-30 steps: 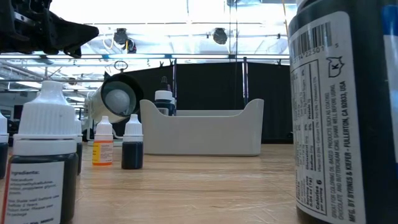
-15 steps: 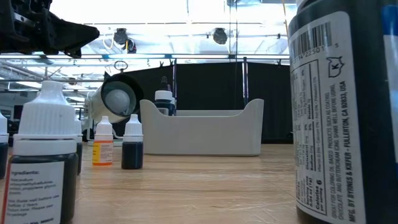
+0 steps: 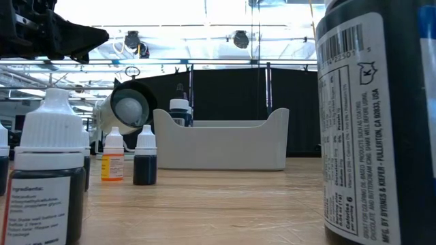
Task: Pick & Place food coloring
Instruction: Put the big green food coloring bottle into the gray bin
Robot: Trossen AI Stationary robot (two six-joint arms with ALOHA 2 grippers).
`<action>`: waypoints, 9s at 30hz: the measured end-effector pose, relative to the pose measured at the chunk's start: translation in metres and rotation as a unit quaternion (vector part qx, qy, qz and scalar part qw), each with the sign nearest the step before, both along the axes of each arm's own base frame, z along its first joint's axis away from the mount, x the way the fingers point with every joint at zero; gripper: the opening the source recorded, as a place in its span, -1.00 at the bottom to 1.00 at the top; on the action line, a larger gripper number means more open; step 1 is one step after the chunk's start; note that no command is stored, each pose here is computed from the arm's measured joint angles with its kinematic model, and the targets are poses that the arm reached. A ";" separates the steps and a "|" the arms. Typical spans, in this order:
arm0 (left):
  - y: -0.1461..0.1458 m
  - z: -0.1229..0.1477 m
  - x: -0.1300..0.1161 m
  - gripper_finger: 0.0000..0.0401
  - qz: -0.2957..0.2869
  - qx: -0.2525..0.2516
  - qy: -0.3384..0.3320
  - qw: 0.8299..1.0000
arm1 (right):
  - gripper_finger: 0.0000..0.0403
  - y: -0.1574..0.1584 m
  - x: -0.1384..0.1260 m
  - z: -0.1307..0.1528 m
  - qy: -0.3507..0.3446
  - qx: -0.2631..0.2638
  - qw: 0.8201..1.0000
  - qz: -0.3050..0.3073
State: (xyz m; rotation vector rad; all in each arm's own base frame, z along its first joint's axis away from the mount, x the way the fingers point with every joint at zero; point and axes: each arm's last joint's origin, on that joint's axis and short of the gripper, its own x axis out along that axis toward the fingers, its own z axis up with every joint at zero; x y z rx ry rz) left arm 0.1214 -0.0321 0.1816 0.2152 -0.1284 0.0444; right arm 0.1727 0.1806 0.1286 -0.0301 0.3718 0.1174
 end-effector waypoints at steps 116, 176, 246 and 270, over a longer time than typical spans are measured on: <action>0.000 -0.001 0.000 -0.81 0.000 -0.001 0.004 1.000 | -0.44 -0.110 0.157 0.077 -0.105 -0.042 0.984 -0.137; 0.000 -0.001 0.000 -0.81 0.003 0.024 0.006 1.000 | -0.44 -0.138 0.179 0.021 -0.070 -0.035 0.969 -0.232; 0.000 -0.001 0.000 -0.81 0.003 0.022 0.007 1.000 | -0.37 -0.140 0.198 -0.010 -0.027 -0.034 0.974 -0.224; 0.000 -0.001 0.000 -0.81 0.001 0.013 0.007 1.000 | -0.11 -0.129 0.187 0.003 0.008 -0.078 0.970 -0.231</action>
